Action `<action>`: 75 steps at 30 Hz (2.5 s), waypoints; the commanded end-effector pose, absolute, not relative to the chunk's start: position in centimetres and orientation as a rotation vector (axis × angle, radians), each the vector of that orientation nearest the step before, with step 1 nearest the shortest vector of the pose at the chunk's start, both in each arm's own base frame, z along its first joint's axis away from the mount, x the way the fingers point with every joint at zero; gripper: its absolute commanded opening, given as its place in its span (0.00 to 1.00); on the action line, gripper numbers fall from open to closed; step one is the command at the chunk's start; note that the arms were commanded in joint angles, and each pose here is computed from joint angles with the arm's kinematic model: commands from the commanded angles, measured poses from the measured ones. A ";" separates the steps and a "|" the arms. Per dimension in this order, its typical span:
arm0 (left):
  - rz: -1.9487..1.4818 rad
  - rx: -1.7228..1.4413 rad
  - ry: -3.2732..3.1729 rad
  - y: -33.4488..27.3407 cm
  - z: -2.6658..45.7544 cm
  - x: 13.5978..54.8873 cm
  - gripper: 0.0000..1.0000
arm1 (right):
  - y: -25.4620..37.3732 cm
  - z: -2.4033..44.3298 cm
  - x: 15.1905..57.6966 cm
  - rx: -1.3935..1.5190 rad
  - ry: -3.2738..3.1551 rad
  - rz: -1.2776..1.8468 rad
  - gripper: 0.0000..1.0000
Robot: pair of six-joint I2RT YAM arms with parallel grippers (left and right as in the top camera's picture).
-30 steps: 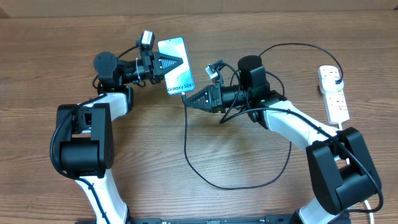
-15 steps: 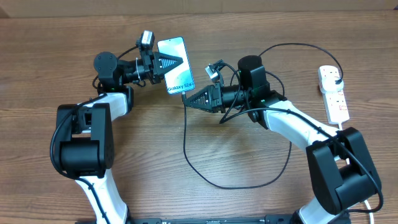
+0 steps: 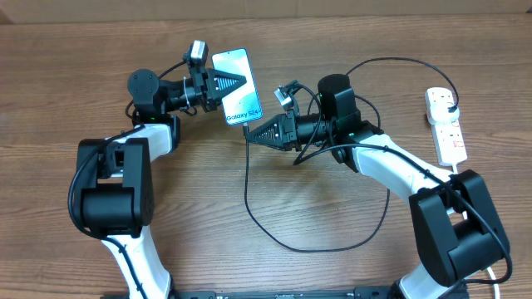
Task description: Plug charger to phone and switch on socket
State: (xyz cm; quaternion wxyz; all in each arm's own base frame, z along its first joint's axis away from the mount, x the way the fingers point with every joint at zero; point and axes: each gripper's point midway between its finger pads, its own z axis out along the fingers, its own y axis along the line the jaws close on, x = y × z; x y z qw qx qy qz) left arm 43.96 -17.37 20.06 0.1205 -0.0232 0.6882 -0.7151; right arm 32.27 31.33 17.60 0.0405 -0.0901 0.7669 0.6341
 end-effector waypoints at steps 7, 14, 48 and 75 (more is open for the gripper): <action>-2.074 -0.042 1.977 -17.6 21.3 44.4 0.04 | 31.1 17.4 32.5 -0.271 2.346 1.938 0.04; -2.076 -0.038 1.981 -17.6 21.3 44.3 0.04 | 31.1 17.4 32.5 -0.270 2.347 1.938 0.04; -2.084 0.051 2.010 -18.3 21.0 43.2 0.05 | 31.2 18.0 33.3 -0.218 2.330 1.942 0.04; -1.881 -0.089 1.883 -8.2 21.1 46.4 0.04 | 31.8 8.3 34.4 -0.231 2.511 1.039 0.65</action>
